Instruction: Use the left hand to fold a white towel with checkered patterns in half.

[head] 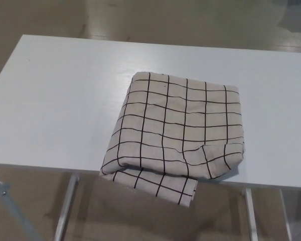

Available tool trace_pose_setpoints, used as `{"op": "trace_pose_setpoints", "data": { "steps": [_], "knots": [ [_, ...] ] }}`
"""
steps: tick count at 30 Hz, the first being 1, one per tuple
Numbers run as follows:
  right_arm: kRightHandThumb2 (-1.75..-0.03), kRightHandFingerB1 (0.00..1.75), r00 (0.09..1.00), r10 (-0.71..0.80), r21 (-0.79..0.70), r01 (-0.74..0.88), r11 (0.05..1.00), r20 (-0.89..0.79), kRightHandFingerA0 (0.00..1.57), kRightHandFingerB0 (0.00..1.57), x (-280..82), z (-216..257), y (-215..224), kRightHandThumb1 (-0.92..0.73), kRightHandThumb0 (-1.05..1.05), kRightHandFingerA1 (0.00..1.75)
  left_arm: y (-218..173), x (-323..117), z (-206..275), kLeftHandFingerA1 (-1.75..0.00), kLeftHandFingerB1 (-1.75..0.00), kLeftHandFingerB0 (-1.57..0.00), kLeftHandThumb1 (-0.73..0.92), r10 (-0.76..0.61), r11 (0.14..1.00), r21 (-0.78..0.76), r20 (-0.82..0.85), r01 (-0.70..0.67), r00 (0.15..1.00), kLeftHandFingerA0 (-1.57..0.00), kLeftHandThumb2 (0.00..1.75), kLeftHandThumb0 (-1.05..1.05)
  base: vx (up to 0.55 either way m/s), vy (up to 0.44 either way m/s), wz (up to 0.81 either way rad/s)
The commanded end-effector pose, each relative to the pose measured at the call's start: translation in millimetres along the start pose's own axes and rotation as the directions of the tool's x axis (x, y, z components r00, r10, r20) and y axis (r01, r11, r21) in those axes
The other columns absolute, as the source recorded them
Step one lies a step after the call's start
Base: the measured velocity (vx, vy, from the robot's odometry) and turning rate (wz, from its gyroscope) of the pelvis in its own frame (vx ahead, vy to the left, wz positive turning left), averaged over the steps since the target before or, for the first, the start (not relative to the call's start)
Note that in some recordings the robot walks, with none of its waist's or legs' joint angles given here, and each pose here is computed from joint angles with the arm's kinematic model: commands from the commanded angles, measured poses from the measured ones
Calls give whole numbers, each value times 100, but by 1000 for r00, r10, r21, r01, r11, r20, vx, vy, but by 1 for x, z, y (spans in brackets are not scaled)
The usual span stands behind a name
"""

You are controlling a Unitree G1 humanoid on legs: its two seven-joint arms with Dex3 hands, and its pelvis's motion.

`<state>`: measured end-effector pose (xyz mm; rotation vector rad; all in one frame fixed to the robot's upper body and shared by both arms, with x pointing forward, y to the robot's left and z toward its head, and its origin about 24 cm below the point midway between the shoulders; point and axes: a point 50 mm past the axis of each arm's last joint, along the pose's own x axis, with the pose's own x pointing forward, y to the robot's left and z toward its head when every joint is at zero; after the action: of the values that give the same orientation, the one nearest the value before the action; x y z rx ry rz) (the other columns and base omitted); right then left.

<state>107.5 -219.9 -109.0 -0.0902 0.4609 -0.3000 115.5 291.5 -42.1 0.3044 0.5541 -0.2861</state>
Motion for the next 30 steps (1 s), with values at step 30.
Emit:
{"op": "trace_pose_setpoints", "data": {
  "steps": [30],
  "knots": [
    [-65, 32, 999, -11, -41, 12, 999, 39, 31, 32, 23, 13, 8, -84, -50, 37, -19, 55, -36, -32, -31, -31, 57, 405, 885, -179, -163, -431, 900, -26, 59, -73, 0, 0, 0]
  ]
}}
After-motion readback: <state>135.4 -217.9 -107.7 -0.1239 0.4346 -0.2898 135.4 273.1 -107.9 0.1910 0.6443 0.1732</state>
